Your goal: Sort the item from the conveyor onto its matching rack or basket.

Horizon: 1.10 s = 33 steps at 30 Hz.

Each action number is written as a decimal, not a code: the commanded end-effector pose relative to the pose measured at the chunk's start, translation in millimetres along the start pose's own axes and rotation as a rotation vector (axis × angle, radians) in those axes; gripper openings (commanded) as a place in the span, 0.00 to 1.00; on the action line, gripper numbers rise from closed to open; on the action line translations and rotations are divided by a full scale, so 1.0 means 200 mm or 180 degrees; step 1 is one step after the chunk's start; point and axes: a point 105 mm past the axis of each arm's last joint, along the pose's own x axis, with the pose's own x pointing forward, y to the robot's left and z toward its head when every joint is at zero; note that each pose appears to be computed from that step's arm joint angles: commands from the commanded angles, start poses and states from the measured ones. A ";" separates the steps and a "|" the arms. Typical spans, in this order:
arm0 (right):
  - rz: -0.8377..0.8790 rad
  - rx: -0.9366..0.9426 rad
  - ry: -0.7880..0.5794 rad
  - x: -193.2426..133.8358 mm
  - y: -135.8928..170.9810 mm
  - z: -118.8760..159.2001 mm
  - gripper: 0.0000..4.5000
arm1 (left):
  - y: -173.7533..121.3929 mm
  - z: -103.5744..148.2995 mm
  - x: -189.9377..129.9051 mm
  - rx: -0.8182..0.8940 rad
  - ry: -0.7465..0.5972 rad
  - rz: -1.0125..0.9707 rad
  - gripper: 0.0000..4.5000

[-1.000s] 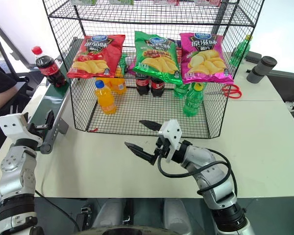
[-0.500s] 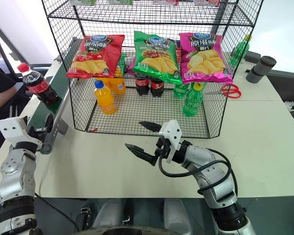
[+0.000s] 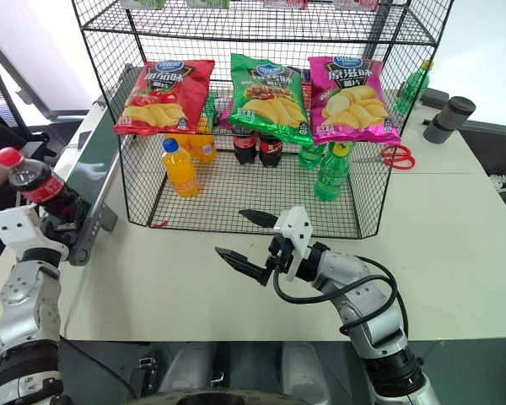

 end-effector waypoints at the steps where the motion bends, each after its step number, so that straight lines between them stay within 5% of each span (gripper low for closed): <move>1: 0.0075 -0.0038 -0.0144 0.02 0.02 0.06 0.99 | 0.04 0.07 0.00 0.0022 -0.0179 0.0071 1.00; 2: 0.0078 -0.0038 -0.0143 0.02 0.02 0.06 0.99 | 0.04 0.07 0.00 0.0008 -0.0183 0.0067 1.00; 7: 0.0084 -0.0040 -0.0139 0.02 0.02 0.06 1.00 | 0.05 0.07 0.01 0.0027 -0.0208 0.0098 0.68; 17: 0.0008 -0.0074 -0.0122 0.01 -0.01 0.08 1.00 | -0.08 0.46 0.00 0.0070 -0.0730 -0.1014 0.68; 25: -0.0034 -0.0105 0.0002 -0.06 -0.08 0.11 1.00 | -0.64 0.41 -0.34 0.0038 0.0082 -0.3458 0.68; 33: 0.0188 -0.0006 0.0018 -0.01 -0.03 0.15 1.00 | -1.00 0.26 -0.45 0.0245 0.0231 -0.4529 0.68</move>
